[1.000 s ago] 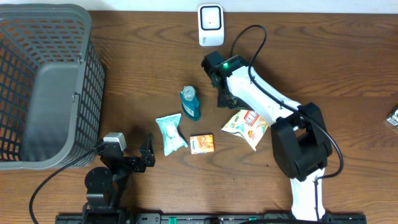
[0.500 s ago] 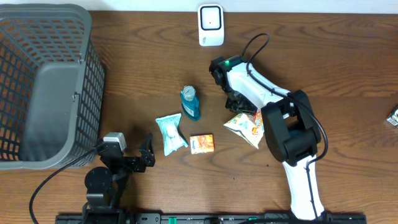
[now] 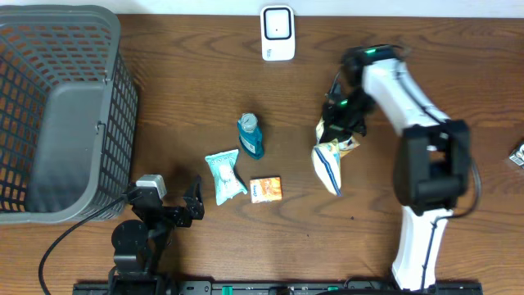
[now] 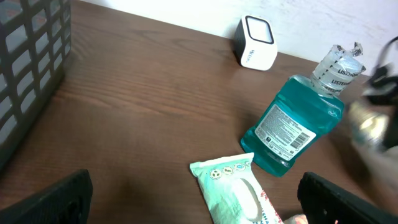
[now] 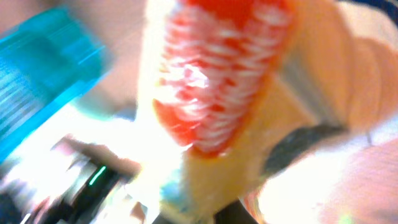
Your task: Scan the item barcode
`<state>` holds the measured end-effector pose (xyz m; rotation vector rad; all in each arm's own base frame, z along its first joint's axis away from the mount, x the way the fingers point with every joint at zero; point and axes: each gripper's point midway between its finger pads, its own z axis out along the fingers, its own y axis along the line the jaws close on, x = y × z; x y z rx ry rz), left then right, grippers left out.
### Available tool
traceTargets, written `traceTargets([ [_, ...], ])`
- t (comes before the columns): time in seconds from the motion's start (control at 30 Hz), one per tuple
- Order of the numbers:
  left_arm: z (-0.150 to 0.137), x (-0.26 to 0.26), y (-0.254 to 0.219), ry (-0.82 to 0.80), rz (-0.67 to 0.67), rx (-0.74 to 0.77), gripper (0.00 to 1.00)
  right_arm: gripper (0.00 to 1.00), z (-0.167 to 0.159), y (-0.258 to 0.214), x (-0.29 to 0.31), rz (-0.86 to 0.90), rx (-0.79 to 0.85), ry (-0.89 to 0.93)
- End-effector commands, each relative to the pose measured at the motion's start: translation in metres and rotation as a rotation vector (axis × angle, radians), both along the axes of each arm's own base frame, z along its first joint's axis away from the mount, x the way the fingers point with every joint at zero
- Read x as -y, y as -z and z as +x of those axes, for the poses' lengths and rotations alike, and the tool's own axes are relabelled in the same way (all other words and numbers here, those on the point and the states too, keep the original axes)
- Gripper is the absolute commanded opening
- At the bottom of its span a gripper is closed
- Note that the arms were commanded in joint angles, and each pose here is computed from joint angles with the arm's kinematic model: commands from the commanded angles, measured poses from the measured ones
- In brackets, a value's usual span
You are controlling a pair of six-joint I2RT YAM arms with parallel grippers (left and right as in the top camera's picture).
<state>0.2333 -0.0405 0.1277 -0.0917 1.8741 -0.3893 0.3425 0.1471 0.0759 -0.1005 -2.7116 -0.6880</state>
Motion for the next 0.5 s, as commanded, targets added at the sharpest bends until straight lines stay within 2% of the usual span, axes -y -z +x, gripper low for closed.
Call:
traceTargets([
  [0.0,-0.002,0.001,0.013,0.003,0.004,-0.035,0.98,0.01,0.005,-0.103,-0.033,0.593,0.268,-0.101],
  [0.13,-0.002,0.001,0.013,0.003,0.004,-0.035,0.98,0.01,-0.002,-0.143,-0.031,0.851,0.509,-0.22],
  [0.27,-0.002,0.001,0.013,0.003,0.004,-0.035,0.98,0.01,-0.002,-0.137,-0.028,0.835,0.558,-0.283],
  [0.3,-0.002,0.001,0.013,0.003,0.004,-0.035,0.98,0.07,-0.003,-0.133,-0.028,0.816,0.536,-0.286],
  [0.4,-0.002,0.001,0.013,0.003,0.004,-0.035,0.98,0.38,-0.004,-0.118,-0.038,0.727,0.448,-0.279],
  [0.43,-0.002,0.001,0.013,0.003,0.004,-0.035,0.98,0.43,-0.001,-0.109,-0.041,0.664,0.416,-0.272],
  [0.47,-0.002,0.001,0.013,0.003,0.004,-0.035,0.98,0.57,0.004,-0.094,-0.042,0.564,0.38,-0.253],
])
